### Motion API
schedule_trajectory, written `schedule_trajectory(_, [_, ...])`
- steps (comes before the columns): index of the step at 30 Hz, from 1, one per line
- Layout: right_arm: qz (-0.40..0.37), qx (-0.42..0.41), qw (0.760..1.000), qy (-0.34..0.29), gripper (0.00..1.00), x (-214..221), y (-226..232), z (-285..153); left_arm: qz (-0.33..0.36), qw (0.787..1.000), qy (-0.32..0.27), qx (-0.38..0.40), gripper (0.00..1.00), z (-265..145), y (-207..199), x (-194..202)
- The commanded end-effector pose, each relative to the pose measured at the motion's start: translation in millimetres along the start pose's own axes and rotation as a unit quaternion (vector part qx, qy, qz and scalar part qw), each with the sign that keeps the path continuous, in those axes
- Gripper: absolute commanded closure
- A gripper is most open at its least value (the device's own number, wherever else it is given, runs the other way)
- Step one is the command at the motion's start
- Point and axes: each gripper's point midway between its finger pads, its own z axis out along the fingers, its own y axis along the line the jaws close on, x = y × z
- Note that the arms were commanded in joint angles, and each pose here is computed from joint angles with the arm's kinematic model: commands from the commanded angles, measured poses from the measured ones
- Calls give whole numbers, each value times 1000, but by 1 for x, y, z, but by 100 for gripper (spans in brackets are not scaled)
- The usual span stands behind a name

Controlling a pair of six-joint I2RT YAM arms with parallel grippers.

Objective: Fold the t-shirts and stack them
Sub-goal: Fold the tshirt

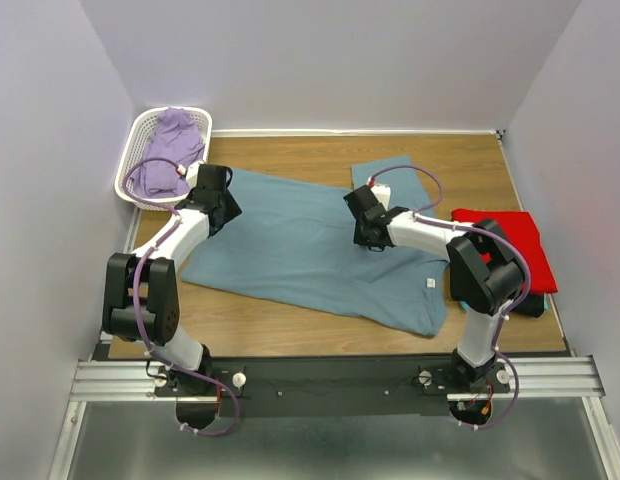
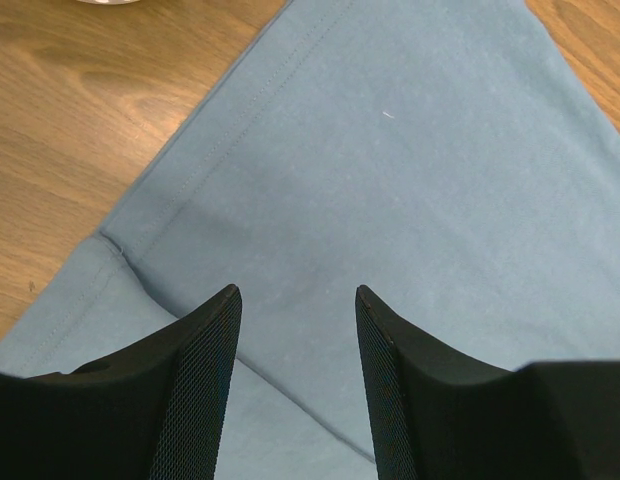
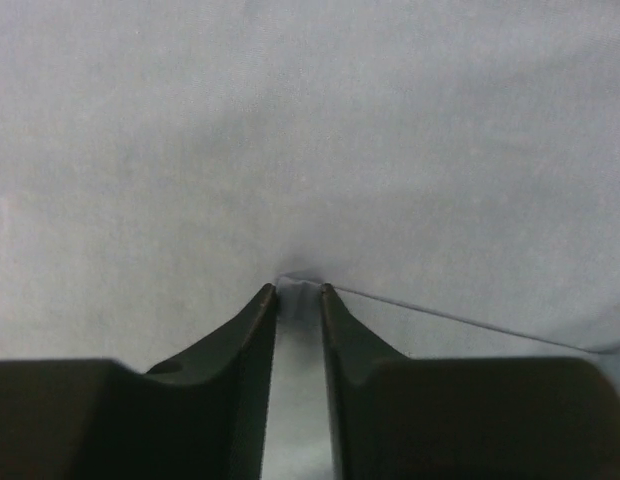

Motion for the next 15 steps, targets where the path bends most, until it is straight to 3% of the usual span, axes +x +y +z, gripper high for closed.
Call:
schedule_trajectory(1, [0,25,1000,-7,74,-1,-3,4,6,1000,-10,18,43,-9,-6,-5])
schedule_trajectory(2, [-1,23,1000,-7,79,-1,-2,3,6,1000,-10,18,43,-8,-6,-4])
schedule_trajectory(11, [1,14,1000,-11,99,-6,2,-3,7,1000,-9,17,43,-8,-5,-3])
schedule_trajectory(15, [-1,0,1000,-25,100,-16,10,-13,7,1000,-9,18,43,-8,-5,-3])
